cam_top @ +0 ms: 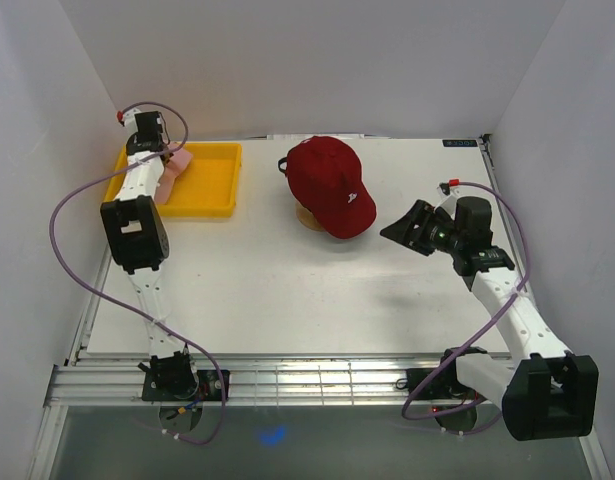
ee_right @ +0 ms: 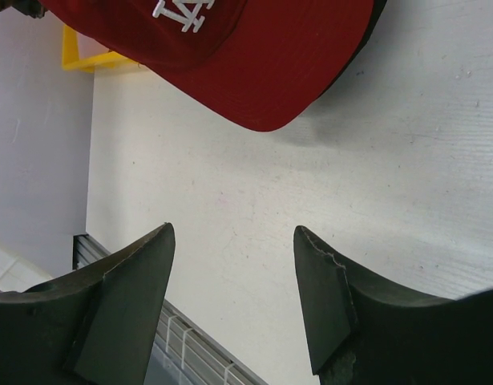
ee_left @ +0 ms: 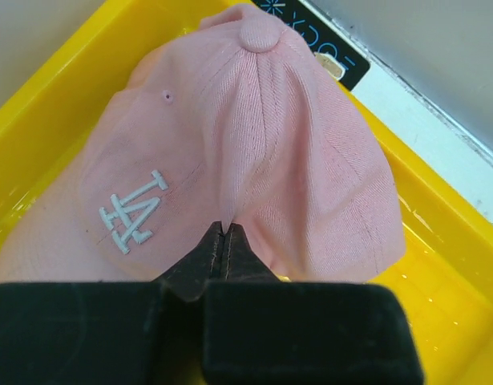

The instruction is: Stack the hats

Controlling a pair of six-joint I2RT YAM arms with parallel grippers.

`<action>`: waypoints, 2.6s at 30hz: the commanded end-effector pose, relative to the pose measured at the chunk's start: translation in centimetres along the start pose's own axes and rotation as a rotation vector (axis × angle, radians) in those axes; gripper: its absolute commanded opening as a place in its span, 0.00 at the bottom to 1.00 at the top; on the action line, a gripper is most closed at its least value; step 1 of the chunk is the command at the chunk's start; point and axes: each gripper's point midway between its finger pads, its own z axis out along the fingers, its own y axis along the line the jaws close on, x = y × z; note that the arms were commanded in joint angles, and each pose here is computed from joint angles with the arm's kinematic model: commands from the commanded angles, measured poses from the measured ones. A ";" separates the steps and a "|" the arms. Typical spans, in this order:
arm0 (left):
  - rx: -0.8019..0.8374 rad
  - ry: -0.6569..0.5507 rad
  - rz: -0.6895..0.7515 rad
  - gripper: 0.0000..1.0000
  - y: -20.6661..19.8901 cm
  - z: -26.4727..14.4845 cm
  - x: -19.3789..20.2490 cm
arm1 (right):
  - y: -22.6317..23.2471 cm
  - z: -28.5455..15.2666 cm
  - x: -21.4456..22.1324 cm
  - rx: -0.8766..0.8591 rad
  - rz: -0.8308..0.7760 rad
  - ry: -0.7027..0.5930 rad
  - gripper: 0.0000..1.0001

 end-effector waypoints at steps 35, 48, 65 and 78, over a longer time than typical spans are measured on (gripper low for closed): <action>0.207 0.014 -0.380 0.00 -7.5 -36.2 -5.4 | 25.5 9.6 4.1 -0.606 -0.136 -0.231 0.73; 0.241 0.076 -0.305 0.00 -8.8 -40.3 -2.3 | 28.0 13.7 5.5 -0.540 -0.114 -0.289 0.79; 0.333 0.090 -0.240 0.00 -8.8 -43.2 -2.3 | 31.7 15.9 5.6 -0.549 -0.075 -0.294 0.80; 0.407 0.083 -0.257 0.00 -7.9 -45.3 -3.3 | 31.9 15.0 3.4 -0.475 -0.078 -0.350 0.59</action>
